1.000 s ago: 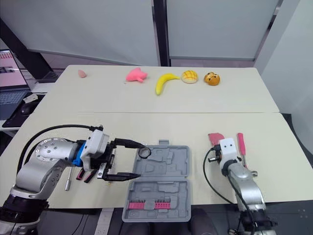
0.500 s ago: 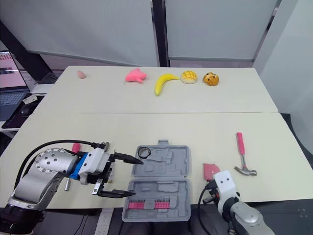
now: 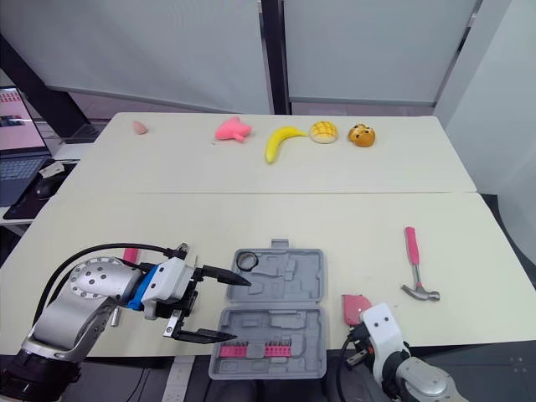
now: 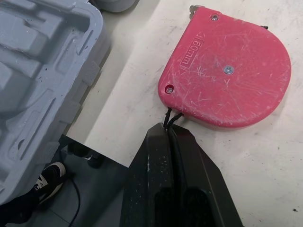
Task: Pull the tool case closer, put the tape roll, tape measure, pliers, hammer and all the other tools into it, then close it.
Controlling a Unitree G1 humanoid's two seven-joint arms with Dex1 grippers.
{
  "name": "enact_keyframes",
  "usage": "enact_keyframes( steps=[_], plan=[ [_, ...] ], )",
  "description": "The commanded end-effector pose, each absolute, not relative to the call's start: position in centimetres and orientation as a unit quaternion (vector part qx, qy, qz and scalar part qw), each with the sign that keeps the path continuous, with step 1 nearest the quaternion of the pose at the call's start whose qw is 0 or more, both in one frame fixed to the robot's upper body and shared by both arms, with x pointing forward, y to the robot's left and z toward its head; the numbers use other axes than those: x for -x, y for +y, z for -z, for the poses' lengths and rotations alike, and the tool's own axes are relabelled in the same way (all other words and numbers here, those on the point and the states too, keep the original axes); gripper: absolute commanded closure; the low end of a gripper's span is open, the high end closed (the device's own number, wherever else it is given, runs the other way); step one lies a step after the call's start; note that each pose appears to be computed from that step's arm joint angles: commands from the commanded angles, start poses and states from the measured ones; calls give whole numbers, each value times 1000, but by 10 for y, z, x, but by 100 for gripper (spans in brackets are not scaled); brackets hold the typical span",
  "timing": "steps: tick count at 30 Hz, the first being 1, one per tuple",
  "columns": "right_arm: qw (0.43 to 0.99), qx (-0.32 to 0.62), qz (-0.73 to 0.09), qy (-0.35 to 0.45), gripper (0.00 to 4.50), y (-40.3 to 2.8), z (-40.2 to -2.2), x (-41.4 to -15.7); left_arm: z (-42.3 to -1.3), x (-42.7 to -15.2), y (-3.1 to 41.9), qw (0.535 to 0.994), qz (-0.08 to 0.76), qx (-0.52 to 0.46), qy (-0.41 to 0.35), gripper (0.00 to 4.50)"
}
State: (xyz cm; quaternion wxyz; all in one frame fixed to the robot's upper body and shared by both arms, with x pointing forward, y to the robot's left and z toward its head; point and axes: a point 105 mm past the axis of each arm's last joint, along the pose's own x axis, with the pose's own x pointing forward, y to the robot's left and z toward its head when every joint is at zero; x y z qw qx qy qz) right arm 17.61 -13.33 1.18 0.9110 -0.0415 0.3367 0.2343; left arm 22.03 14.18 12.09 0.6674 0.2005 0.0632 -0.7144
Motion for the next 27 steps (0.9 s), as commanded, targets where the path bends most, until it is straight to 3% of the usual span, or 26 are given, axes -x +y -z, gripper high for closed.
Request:
enact_keyframes(
  steps=[1, 8, 12, 17, 20, 27],
  plan=[
    [911, 15, -241, 333, 428, -128, -18, -173, -125, -217, 139, 664, 717, -208, 48, 0],
    [895, 22, -294, 334, 289, -126, -36, -159, -123, -219, 140, 667, 713, -210, 47, 0],
    [851, 157, -433, 254, 211, -132, -65, -153, -123, -221, 141, 670, 710, -210, 44, 0],
    [799, 258, -513, 177, 104, -157, -74, -179, -124, -221, 140, 669, 712, -211, 41, 0],
    [773, 283, -543, 165, 3, -166, -70, -196, -125, -222, 139, 668, 713, -211, 39, 0],
    [729, 326, -582, 154, 1, -173, -57, -229, -127, -217, 134, 660, 721, -209, 36, 0]
  ],
)
